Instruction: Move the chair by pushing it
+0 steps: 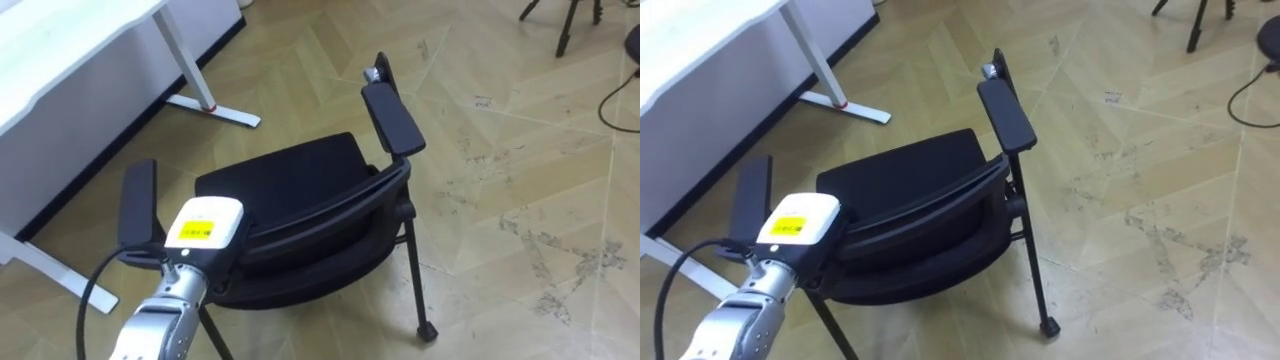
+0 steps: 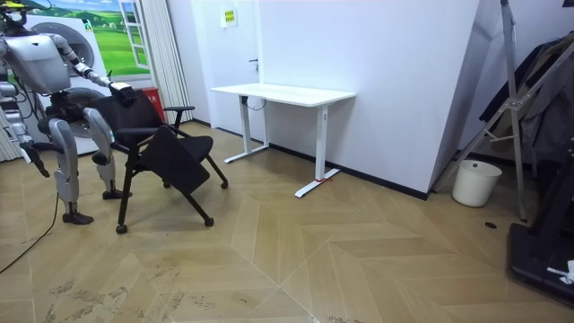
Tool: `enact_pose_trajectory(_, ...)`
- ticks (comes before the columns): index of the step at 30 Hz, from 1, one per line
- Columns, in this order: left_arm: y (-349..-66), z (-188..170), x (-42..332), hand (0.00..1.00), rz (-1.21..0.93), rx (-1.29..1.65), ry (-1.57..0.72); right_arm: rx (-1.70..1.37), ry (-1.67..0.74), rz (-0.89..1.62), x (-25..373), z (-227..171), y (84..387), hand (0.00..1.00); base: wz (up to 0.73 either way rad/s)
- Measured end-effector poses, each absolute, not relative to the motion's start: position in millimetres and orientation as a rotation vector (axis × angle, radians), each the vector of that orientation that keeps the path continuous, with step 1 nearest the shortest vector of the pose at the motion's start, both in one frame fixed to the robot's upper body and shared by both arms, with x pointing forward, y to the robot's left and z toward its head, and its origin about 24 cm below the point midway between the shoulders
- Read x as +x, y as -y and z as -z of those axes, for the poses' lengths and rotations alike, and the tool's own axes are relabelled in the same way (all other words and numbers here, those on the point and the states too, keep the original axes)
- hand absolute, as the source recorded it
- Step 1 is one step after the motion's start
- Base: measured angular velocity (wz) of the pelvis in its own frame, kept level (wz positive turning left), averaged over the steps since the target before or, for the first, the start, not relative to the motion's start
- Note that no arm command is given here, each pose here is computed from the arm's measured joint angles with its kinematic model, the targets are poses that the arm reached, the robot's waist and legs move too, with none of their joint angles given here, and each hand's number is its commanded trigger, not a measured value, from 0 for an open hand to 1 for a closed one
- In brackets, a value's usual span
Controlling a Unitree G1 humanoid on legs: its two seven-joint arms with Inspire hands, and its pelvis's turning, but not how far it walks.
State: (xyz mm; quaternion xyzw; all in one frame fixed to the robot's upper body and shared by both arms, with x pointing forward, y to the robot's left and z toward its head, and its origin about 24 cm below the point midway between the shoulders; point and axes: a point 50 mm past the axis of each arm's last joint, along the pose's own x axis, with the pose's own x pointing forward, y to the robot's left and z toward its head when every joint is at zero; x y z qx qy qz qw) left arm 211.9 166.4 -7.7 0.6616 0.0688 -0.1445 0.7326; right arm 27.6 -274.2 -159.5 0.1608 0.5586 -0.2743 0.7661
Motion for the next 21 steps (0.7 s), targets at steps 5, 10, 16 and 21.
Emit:
enact_pose_trajectory(5,-169,6,213,1.0,0.313,1.464,-0.148,0.453,-1.239,0.701,-2,159,277,0.0,-0.01)
enact_pose_trajectory(10,-185,5,214,1.0,0.29,1.477,-0.166,0.712,-1.166,1.037,-42,156,281,0.0,-0.13)
enact_pose_trajectory(16,-219,7,215,1.0,0.202,1.495,-0.231,1.024,-0.703,1.555,-68,141,311,0.0,-0.22)
enact_pose_trajectory(21,-236,7,213,1.0,0.161,1.49,-0.242,1.031,-0.307,1.73,-40,110,362,0.0,-0.18)
